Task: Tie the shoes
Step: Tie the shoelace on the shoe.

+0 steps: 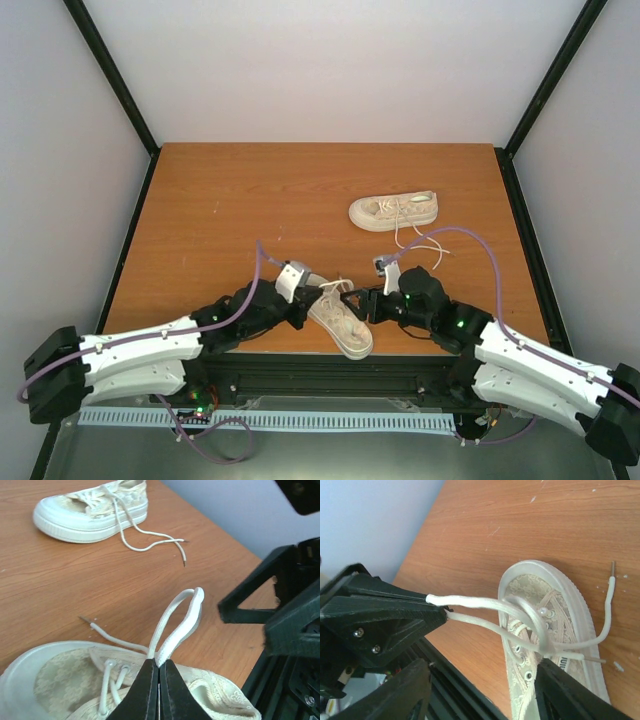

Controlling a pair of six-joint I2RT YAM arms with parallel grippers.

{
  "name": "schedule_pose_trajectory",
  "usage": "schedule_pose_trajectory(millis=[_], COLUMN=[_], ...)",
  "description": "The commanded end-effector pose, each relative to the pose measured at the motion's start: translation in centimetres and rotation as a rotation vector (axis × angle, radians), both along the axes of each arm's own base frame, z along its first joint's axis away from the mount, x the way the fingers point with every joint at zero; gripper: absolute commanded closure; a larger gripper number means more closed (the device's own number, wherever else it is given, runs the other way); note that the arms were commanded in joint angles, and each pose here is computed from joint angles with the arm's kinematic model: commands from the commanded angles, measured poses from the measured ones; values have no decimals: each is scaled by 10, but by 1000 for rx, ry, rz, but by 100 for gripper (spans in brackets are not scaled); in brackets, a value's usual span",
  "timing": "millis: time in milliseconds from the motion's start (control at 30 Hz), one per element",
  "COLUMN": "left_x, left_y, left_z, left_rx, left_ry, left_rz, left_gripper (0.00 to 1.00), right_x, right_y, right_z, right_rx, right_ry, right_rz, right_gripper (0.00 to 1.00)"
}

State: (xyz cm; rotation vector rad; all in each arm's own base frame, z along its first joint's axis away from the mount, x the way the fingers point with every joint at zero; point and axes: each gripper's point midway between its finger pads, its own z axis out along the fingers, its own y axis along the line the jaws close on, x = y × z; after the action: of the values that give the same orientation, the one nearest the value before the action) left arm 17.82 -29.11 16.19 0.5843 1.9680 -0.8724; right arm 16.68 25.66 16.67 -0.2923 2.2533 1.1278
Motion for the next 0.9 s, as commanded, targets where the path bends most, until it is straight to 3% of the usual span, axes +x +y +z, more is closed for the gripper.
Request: schedule_pose_trajectory(millis=[0, 200, 367, 533, 867], left_x=[4, 10, 23, 20, 31], left_y=[19, 44, 71, 67, 56], left_z=[0, -16, -38, -68, -91], left_rx=[28, 140, 194, 238, 261], left_ry=[87, 211, 349, 455, 485], left_rz=[104, 180, 242, 213, 193], left_gripper=[99, 99, 99, 99, 99], right_x=[2, 8, 10, -12, -53], right_y=[-11, -27, -35, -27, -14], right_z=[16, 4, -31, -57, -85], right_rx=[-11, -82, -142, -125, -56], right_ry=[-80, -100, -49, 35, 164], right_rz=[-19, -81, -117, -11, 152], right_gripper=[40, 27, 28, 28, 19])
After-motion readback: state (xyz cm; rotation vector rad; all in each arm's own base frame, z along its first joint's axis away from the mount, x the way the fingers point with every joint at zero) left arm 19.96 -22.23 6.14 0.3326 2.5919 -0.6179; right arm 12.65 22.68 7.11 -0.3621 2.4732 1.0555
